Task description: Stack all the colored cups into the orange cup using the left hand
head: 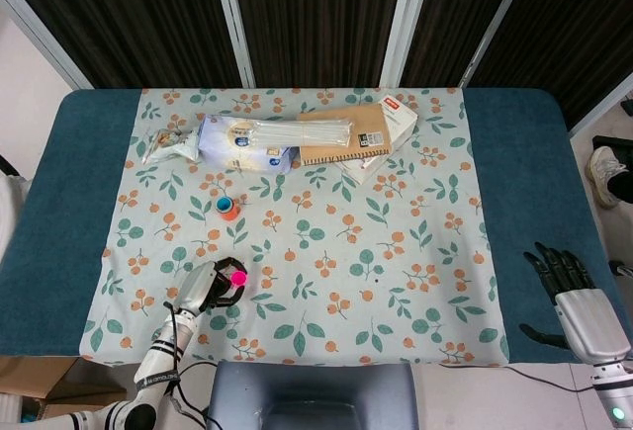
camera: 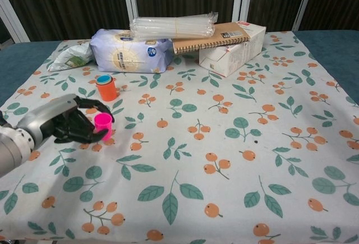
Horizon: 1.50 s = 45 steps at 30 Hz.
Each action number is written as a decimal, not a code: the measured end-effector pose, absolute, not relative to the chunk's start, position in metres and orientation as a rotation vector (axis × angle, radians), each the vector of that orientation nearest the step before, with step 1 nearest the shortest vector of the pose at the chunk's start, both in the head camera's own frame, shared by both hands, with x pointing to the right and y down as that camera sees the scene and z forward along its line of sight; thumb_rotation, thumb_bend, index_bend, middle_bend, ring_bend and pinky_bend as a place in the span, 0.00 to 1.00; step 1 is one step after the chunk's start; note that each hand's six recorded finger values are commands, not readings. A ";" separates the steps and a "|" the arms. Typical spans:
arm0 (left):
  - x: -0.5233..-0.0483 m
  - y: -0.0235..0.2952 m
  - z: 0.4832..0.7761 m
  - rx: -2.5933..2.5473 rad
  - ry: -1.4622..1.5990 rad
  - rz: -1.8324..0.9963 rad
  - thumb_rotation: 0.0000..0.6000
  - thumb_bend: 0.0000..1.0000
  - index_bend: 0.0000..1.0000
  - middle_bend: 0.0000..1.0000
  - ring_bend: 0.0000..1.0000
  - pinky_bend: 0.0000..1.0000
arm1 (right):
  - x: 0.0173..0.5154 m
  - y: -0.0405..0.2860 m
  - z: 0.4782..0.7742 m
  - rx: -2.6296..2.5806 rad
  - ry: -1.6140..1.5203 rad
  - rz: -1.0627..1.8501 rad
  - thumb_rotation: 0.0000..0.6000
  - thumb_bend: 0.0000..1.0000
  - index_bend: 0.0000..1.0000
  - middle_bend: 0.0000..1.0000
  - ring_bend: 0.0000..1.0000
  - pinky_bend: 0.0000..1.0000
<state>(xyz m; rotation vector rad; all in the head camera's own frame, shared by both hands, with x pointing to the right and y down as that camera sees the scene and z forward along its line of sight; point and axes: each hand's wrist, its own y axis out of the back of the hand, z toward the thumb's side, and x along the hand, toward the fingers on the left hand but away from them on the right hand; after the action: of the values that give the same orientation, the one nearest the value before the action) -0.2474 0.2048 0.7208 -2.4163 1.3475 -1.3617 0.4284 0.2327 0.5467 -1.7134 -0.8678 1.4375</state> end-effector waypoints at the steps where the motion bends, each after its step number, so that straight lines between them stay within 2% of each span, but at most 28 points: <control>1: -0.248 0.198 0.718 -2.404 1.369 -1.342 1.00 0.52 0.64 1.00 1.00 1.00 | 0.428 0.233 0.547 -1.714 -0.868 1.439 1.00 0.13 0.00 0.00 0.00 0.00; 7: -0.249 0.136 0.709 -2.306 1.549 -1.230 1.00 0.58 0.63 1.00 1.00 1.00 | 0.428 0.232 0.549 -1.707 -0.866 1.447 1.00 0.13 0.00 0.00 0.00 0.00; 15: -0.254 0.082 0.731 -2.190 1.658 -1.248 1.00 0.59 0.63 1.00 1.00 1.00 | 0.431 0.227 0.555 -1.694 -0.863 1.480 1.00 0.13 0.00 0.00 0.00 0.00; 22: -0.260 0.069 0.748 -2.160 1.676 -1.287 1.00 0.57 0.64 1.00 1.00 1.00 | 0.433 0.226 0.555 -1.681 -0.871 1.488 1.00 0.13 0.00 0.00 0.00 0.00; 35: -0.266 0.081 0.766 -2.199 1.651 -1.354 1.00 0.53 0.62 1.00 1.00 1.00 | 0.433 0.227 0.553 -1.682 -0.874 1.481 1.00 0.13 0.00 0.00 0.00 0.00; 36: -0.266 0.082 0.767 -2.203 1.647 -1.357 1.00 0.51 0.59 1.00 1.00 1.00 | 0.433 0.226 0.553 -1.681 -0.878 1.481 1.00 0.13 0.00 0.00 0.00 0.00; 37: -0.266 0.083 0.768 -2.205 1.646 -1.360 1.00 0.49 0.51 1.00 1.00 1.00 | 0.433 0.226 0.553 -1.681 -0.881 1.482 1.00 0.13 0.00 0.00 0.00 0.00; 38: -0.266 0.083 0.769 -2.208 1.643 -1.363 1.00 0.47 0.40 1.00 1.00 1.00 | 0.434 0.226 0.553 -1.682 -0.883 1.481 1.00 0.13 0.00 0.00 0.00 0.00; 40: -0.263 0.085 0.771 -2.223 1.622 -1.379 1.00 0.42 0.08 1.00 1.00 1.00 | 0.434 0.225 0.554 -1.683 -0.890 1.482 1.00 0.13 0.00 0.00 0.00 0.00; 42: -0.260 0.086 0.773 -2.243 1.589 -1.399 1.00 0.41 0.00 1.00 1.00 1.00 | 0.434 0.225 0.555 -1.685 -0.884 1.486 1.00 0.13 0.00 0.00 0.00 0.00; 45: -0.258 0.086 0.771 -2.238 1.569 -1.396 1.00 0.40 0.00 1.00 1.00 1.00 | 0.432 0.225 0.554 -1.690 -0.880 1.475 1.00 0.13 0.00 0.00 0.00 0.00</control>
<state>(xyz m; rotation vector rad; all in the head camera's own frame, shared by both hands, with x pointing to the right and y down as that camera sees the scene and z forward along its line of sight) -0.2583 0.0857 0.7710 -2.2375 1.5689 -1.3958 0.4323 0.2252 0.5537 -1.6896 -0.8800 1.4750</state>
